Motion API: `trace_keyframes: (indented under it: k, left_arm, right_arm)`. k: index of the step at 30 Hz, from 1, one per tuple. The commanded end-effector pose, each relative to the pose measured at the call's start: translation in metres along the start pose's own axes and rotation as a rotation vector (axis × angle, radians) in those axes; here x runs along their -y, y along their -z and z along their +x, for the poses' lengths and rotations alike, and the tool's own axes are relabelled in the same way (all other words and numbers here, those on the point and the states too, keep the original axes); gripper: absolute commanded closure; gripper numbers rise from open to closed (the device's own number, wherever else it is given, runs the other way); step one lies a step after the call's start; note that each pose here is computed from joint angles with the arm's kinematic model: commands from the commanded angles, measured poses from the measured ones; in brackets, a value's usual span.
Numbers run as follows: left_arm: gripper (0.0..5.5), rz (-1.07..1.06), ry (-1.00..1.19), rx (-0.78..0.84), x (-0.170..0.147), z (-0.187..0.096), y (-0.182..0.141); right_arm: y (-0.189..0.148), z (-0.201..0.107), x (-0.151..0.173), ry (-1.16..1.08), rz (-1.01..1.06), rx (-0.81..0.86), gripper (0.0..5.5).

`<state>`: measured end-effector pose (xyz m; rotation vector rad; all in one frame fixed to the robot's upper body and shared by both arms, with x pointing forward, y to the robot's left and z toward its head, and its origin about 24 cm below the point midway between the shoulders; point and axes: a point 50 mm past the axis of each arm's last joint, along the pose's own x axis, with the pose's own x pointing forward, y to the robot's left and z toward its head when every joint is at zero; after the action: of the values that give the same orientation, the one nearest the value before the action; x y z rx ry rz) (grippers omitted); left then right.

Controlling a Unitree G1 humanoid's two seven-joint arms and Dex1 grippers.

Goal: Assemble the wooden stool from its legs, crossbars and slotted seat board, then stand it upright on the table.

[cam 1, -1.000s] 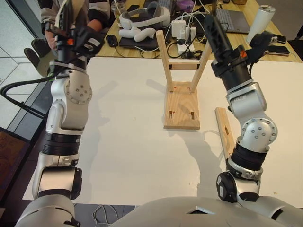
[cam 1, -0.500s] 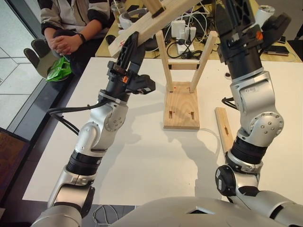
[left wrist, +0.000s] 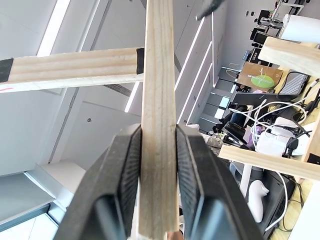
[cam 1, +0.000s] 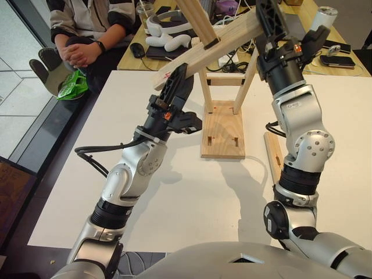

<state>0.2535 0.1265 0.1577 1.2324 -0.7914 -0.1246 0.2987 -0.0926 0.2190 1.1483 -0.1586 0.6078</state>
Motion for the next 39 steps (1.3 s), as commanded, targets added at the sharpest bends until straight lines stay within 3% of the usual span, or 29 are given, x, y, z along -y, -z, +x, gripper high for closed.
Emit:
trace_keyframes:
  k: [1,18,28,29,39]
  left_arm:
    - [4.55,0.047,-0.004,0.052,-0.001,0.001,-0.004]
    - [4.55,0.175,0.046,0.013,0.008,-0.005,0.021]
    - [4.55,0.136,0.05,-0.013,0.009,-0.003,0.024]
    - [4.19,0.126,0.052,-0.008,0.009,-0.004,0.024]
    - [2.94,-0.051,0.194,0.035,0.02,-0.015,0.012]
  right_arm:
    - [0.004,0.002,0.002,0.023,-0.011,-0.016,1.31]
    - [0.01,-0.003,0.002,0.037,-0.026,-0.012,4.13]
    - [0.015,-0.005,0.004,0.043,-0.027,-0.029,4.31]
    - [0.015,-0.005,0.004,0.044,-0.026,-0.033,4.31]
    - [0.014,-0.007,0.016,0.129,-0.05,0.002,4.5]
